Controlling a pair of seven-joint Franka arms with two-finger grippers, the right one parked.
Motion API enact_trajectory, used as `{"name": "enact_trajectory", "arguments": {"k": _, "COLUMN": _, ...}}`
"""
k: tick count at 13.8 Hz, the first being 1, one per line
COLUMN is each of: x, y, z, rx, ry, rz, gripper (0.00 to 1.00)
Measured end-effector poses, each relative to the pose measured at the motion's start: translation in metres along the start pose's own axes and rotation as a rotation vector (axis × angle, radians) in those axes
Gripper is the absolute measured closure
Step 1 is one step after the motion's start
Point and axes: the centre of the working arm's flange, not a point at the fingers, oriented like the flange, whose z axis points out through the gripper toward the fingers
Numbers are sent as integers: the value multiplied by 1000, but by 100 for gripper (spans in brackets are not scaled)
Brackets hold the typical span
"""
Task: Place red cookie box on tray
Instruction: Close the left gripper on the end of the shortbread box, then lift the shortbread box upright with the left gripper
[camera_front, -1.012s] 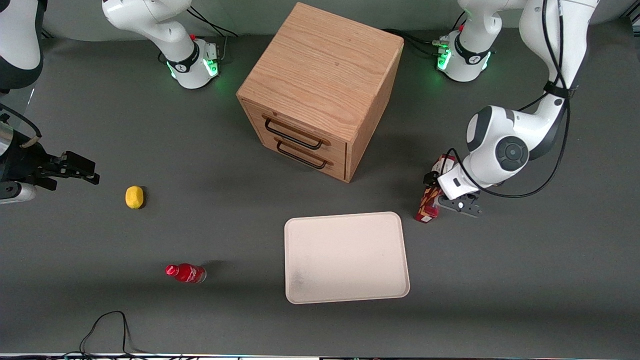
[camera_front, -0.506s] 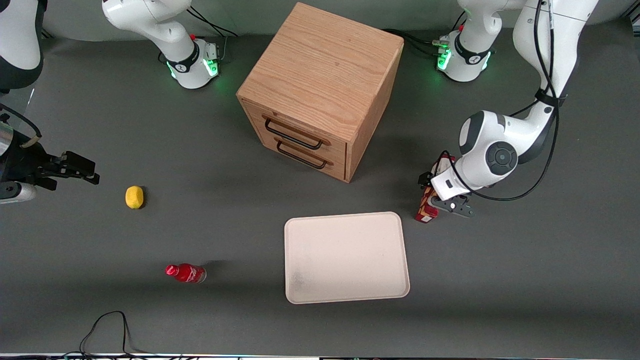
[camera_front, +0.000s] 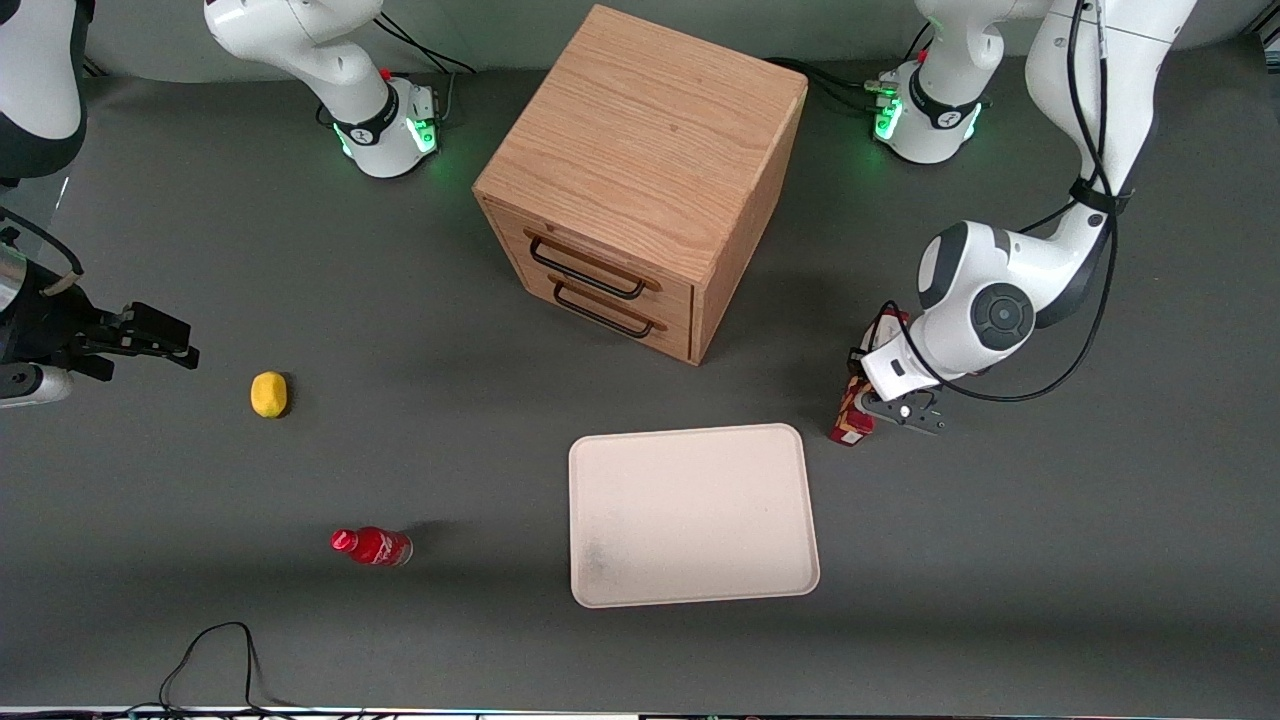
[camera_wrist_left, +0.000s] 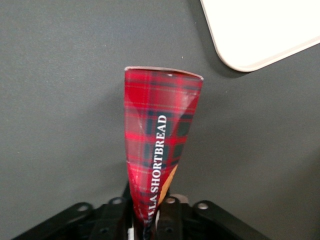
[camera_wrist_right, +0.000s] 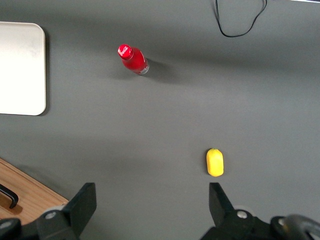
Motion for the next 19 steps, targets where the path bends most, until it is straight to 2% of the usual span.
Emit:
{"name": "enact_trajectory", "arguments": {"k": 1, "x": 0, "y": 0, "z": 0, "rx": 0, "ry": -1, "rz": 0, "gripper": 94}}
{"name": "enact_trajectory", "arguments": {"k": 2, "x": 0, "y": 0, "z": 0, "rx": 0, "ry": -1, "rz": 0, "gripper": 96}}
{"name": "enact_trajectory", "arguments": {"k": 6, "x": 1, "y": 0, "z": -1, "rx": 0, "ry": 3, "rz": 0, "gripper": 96}}
{"name": "enact_trajectory", "arguments": {"k": 9, "x": 6, "y": 1, "z": -24, "rx": 9, "ry": 22, "rz": 4, "gripper": 96}}
{"name": "enact_trajectory", "arguments": {"k": 14, "x": 20, "y": 6, "z": -147, "rx": 29, "ry": -41, "rz": 8, "gripper": 96}}
{"name": "enact_trajectory", "arguments": {"k": 17, "x": 19, "y": 4, "z": -227, "rx": 61, "ry": -52, "rz": 9, "gripper": 96}}
{"name": "enact_trajectory", "arguments": {"k": 19, "x": 15, "y": -5, "z": -274, "rx": 64, "ry": -72, "rz": -10, "gripper": 96}}
